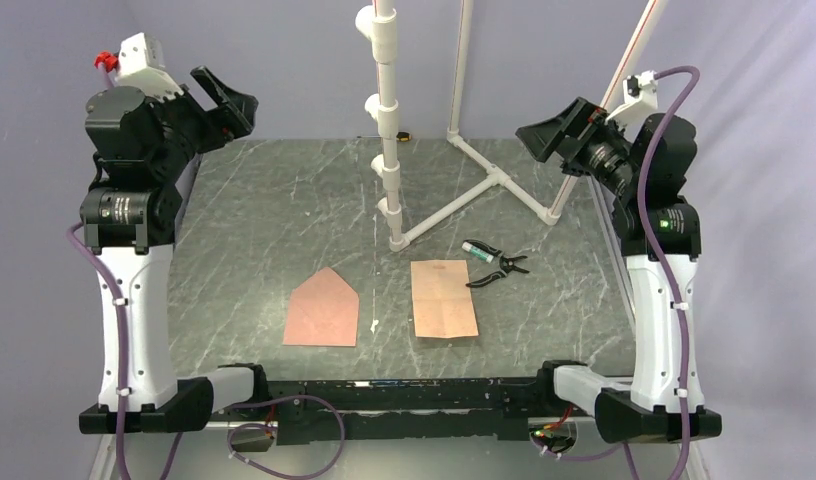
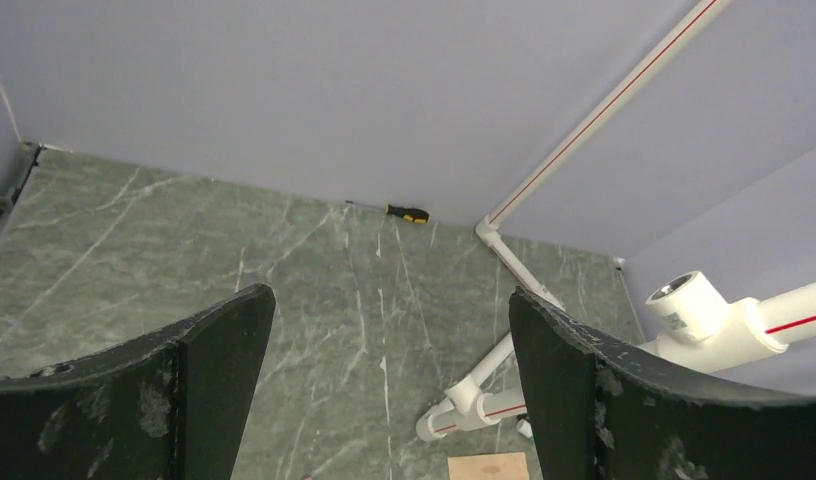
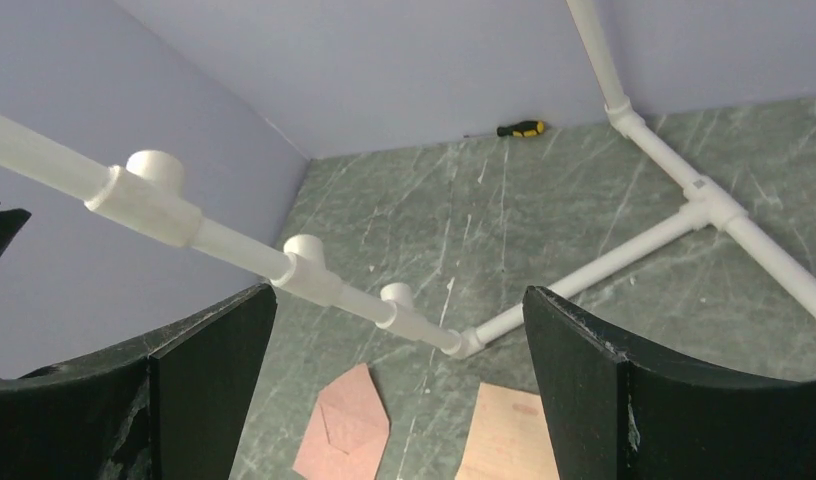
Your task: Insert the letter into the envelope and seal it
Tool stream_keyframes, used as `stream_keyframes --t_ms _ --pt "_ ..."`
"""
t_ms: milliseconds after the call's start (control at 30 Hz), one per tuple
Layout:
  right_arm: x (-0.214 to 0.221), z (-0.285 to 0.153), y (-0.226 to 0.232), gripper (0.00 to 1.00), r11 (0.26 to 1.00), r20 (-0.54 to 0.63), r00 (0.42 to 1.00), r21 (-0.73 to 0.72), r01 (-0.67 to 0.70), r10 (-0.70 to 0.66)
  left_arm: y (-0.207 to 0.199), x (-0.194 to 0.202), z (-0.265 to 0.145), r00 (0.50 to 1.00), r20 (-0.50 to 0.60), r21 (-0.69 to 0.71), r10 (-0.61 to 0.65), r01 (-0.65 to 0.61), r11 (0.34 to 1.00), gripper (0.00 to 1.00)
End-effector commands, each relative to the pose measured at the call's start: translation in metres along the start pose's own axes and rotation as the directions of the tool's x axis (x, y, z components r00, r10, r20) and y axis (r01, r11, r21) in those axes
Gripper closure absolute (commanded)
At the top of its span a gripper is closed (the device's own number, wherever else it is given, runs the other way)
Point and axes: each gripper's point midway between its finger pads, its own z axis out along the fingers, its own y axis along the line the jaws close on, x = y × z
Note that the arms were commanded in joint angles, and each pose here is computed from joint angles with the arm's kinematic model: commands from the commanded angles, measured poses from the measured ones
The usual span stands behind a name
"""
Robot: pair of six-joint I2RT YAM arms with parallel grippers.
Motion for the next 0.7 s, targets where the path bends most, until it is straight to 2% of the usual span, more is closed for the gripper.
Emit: stream_keyframes --t_ms 0,67,200,300,400,500,600,667 --pt "0.015 -0.007 -0.005 0.00 1.000 -0.015 1.000 0.008 -0.021 0.021 -0.008 0.002 -0.003 1.000 0.012 0.051 -0.004 0.003 0.999 0.07" --pt "0.029 -0.005 -0.017 0.00 0.998 -0.034 0.998 0.039 -0.055 0.056 -0.004 0.017 0.000 1.000 -0.010 0.055 -0.017 0.017 0.998 0.07" --pt "0.073 0.001 -0.034 0.00 0.998 -0.121 0.990 0.012 -0.069 0.070 0.005 0.057 0.004 0.995 -0.081 0.069 -0.050 0.056 0.996 0.07" --pt "0.116 0.006 -0.076 0.01 0.973 -0.207 0.962 0.179 -0.144 0.180 0.012 0.097 0.010 0.980 -0.187 0.084 -0.072 0.089 0.992 0.07" --pt "0.166 0.006 -0.099 0.06 0.950 -0.318 0.909 0.243 -0.196 0.269 0.018 0.138 0.010 0.948 -0.296 0.088 -0.115 0.147 0.985 0.07" --pt "0.212 -0.005 -0.122 0.10 0.906 -0.368 0.856 0.354 -0.232 0.363 0.012 0.183 0.002 0.889 -0.434 0.149 -0.143 0.227 0.963 0.07" --pt "0.249 -0.017 -0.129 0.11 0.884 -0.420 0.810 0.401 -0.240 0.410 0.001 0.238 -0.008 0.771 -0.602 0.094 -0.208 0.326 0.941 0.07" --pt "0.274 -0.021 -0.130 0.13 0.874 -0.459 0.772 0.416 -0.251 0.440 -0.017 0.276 -0.018 0.696 -0.690 0.083 -0.197 0.347 0.934 0.07"
